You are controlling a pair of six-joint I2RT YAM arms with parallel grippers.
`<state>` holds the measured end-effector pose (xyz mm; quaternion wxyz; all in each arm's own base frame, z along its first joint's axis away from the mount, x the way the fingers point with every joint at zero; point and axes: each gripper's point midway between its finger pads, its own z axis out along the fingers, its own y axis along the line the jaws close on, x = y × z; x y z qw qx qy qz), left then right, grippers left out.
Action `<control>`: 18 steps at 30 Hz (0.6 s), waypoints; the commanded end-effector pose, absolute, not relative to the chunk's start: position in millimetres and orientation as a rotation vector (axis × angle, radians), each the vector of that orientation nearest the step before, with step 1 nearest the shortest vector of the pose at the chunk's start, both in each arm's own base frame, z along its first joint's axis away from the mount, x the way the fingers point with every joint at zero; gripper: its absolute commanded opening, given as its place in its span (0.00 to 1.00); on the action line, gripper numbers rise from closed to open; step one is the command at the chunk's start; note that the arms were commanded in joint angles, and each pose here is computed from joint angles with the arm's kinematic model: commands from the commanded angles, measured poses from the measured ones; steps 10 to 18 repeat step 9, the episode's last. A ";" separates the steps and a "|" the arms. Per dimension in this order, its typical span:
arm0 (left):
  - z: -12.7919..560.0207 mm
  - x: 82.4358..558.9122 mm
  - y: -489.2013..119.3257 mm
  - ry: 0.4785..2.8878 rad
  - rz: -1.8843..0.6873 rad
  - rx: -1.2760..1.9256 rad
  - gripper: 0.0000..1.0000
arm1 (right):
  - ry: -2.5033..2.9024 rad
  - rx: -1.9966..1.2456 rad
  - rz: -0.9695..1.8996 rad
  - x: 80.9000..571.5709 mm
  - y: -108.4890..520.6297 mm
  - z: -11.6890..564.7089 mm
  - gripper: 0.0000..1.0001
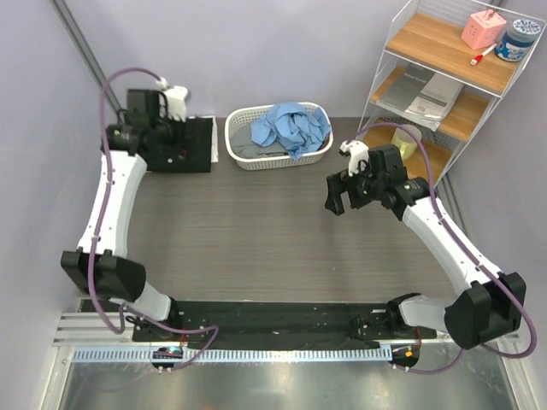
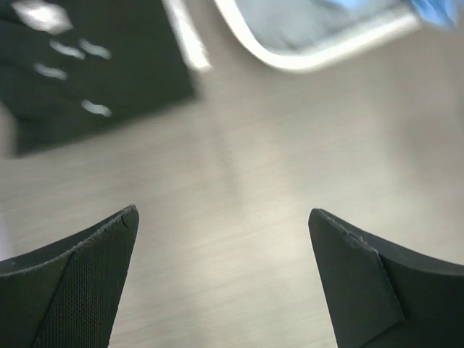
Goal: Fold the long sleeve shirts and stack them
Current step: Neatly place the folded shirt to the corner
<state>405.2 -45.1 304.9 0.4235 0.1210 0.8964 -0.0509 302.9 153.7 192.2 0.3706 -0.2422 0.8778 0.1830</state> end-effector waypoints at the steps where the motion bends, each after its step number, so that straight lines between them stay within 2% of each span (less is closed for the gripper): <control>1: 226.4 343.2 -92.4 2.490 -0.275 0.322 1.00 | 2.296 -0.549 0.433 283.2 132.5 176.8 1.00; 7: 197.8 300.7 -109.8 2.513 -0.337 0.352 1.00 | 2.317 -0.505 0.416 263.1 113.8 162.8 1.00; 18: 205.7 296.4 -107.9 2.473 -0.332 0.366 1.00 | 2.311 -0.492 0.392 262.6 107.8 163.8 1.00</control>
